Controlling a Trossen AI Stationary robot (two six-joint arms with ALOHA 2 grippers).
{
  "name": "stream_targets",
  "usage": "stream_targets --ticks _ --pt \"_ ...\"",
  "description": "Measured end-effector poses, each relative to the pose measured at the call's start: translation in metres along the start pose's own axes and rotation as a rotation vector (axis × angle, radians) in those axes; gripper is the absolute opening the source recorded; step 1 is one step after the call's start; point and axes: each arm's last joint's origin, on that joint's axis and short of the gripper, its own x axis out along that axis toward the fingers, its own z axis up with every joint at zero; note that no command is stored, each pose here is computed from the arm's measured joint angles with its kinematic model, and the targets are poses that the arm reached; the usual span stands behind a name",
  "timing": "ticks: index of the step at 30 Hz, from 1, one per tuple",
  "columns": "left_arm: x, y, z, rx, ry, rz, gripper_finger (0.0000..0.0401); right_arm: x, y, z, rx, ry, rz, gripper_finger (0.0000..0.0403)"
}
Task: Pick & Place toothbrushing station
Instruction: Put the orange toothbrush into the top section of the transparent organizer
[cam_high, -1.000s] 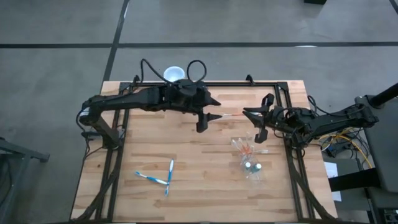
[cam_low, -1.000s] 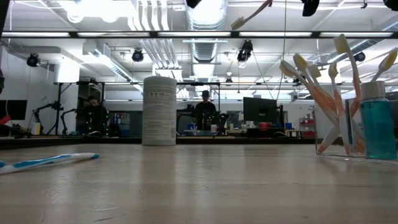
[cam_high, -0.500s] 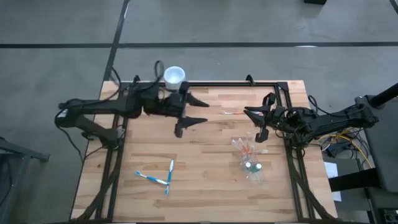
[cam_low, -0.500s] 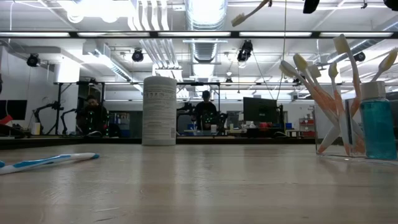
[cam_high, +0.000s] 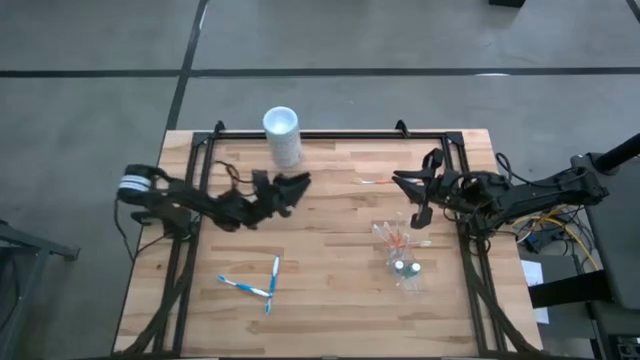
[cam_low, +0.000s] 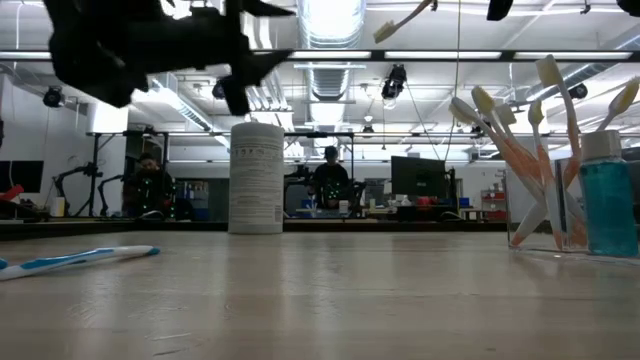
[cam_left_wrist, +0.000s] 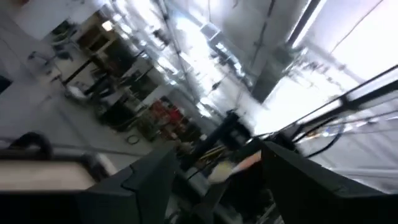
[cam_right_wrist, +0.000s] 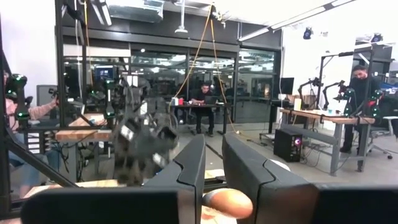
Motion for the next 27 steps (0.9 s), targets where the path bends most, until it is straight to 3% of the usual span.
stream_targets --ticks 3,8,10,16,27 --pt "0.016 -0.003 -0.017 0.04 0.035 -0.044 0.0243 0.001 0.0 0.004 0.005 -0.011 -0.001 0.0053" --pt "0.055 -0.022 -0.033 0.121 0.142 -0.373 0.0243 0.001 0.0 0.004 0.005 -0.011 0.003 0.0045" --pt "0.069 -0.027 -0.038 0.169 0.154 -0.432 0.0243 0.001 0.0 0.004 0.005 -0.011 0.007 0.0039" --pt "0.084 -0.019 -0.049 0.186 0.236 -0.383 0.0243 0.001 0.0 0.004 0.015 -0.011 0.009 0.0031" --pt "0.083 -0.021 -0.043 0.181 0.225 -0.385 0.0243 0.001 0.0 0.004 0.02 -0.011 0.007 0.003"
